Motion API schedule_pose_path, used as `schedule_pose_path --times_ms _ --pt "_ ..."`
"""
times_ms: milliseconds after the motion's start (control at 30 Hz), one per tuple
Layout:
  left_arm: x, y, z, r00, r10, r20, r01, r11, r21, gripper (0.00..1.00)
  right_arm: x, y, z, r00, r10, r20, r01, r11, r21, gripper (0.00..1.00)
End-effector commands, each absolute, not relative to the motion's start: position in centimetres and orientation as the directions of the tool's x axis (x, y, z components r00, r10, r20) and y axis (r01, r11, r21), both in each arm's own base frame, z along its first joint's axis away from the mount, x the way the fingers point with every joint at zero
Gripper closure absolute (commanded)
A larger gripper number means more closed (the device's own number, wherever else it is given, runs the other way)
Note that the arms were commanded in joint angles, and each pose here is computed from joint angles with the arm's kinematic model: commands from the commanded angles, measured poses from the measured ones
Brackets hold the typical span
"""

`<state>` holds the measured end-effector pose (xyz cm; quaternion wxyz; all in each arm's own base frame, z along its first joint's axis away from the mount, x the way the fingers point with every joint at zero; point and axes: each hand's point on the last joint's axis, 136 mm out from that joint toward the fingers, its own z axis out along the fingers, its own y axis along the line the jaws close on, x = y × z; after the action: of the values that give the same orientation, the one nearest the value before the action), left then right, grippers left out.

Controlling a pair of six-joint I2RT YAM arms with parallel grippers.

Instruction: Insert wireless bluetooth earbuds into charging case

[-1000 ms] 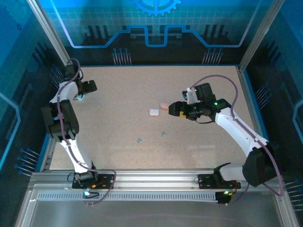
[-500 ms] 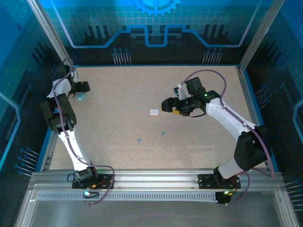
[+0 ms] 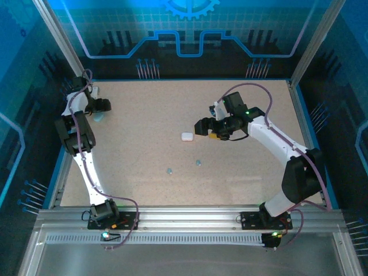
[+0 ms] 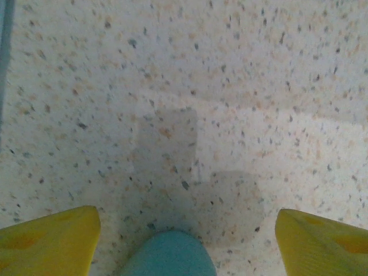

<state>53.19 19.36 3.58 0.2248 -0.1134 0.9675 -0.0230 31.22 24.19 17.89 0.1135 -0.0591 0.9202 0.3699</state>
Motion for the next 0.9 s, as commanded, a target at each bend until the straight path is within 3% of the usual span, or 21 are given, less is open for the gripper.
schedule_pose_path --times_ms 0,433,600,867 --pt "52.7 18.7 3.6 -0.891 -0.217 -0.399 -0.180 0.975 -0.128 0.22 31.0 25.0 18.2 -0.969 -0.051 -0.240 -0.204 0.710 0.674 0.07" --pt "51.4 16.8 2.4 -0.932 -0.157 -0.326 -0.138 0.987 -0.081 0.38 30.6 24.7 17.6 -0.973 -0.066 -0.221 -0.198 0.728 0.656 0.07" --pt "51.5 17.2 2.3 -0.935 -0.151 -0.321 -0.150 0.988 -0.027 0.52 30.5 24.5 17.5 -0.974 -0.069 -0.217 -0.197 0.734 0.650 0.07" --pt "51.3 16.5 1.8 -0.948 -0.117 -0.297 -0.123 0.992 0.001 0.53 30.4 24.4 17.5 -0.974 -0.069 -0.215 -0.196 0.736 0.648 0.07"
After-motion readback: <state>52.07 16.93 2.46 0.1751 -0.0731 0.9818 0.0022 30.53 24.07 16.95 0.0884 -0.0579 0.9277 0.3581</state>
